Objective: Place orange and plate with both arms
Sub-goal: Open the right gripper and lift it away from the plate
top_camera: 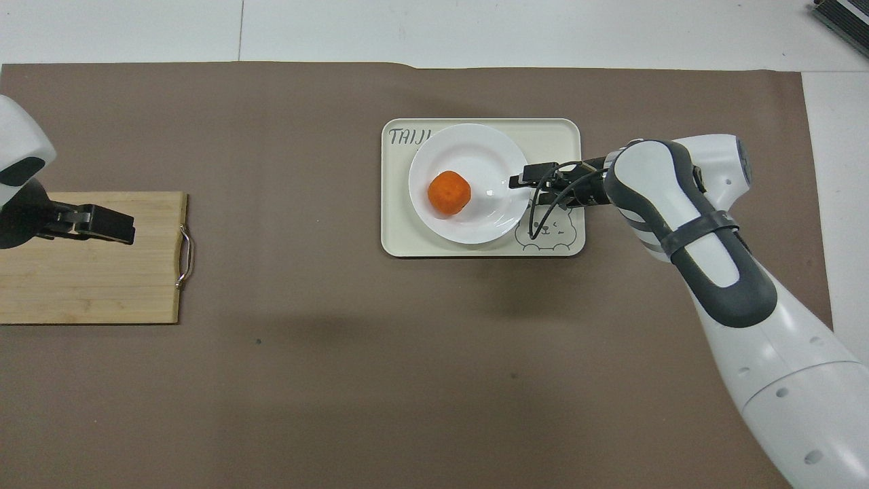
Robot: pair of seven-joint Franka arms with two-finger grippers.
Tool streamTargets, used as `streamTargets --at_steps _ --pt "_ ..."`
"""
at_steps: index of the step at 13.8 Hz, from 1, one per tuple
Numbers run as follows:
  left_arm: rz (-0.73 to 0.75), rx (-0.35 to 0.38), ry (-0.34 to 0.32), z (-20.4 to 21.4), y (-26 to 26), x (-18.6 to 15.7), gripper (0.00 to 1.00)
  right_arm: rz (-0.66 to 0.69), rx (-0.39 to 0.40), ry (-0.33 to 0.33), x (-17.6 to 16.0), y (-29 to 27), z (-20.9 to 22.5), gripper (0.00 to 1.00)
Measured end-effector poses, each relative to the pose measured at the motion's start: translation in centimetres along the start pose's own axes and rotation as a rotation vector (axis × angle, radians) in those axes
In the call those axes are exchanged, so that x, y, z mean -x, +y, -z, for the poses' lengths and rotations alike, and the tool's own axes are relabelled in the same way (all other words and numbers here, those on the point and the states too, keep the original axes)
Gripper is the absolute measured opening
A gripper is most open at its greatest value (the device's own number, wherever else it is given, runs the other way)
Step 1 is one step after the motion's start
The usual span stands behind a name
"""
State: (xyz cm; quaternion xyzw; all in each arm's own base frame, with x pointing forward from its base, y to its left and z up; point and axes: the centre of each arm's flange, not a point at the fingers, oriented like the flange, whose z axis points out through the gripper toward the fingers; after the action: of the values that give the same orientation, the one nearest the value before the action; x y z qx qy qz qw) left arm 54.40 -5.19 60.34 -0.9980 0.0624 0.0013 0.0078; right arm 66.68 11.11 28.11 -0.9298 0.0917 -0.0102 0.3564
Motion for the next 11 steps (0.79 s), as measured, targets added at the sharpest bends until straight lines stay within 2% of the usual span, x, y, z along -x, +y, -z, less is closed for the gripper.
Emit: streamTargets --at_steps 4,8,11 --pt "0.000 0.000 0.000 0.0 0.0 0.0 1.00 0.064 0.127 0.007 -0.2 -1.5 2.9 1.00" --pt "0.000 0.000 0.000 0.0 0.0 0.0 1.00 0.183 0.370 0.023 -0.1 -3.2 7.0 1.00" --pt "0.000 0.000 0.000 0.0 0.0 0.0 1.00 0.150 0.491 0.029 0.8 -4.7 10.6 1.00"
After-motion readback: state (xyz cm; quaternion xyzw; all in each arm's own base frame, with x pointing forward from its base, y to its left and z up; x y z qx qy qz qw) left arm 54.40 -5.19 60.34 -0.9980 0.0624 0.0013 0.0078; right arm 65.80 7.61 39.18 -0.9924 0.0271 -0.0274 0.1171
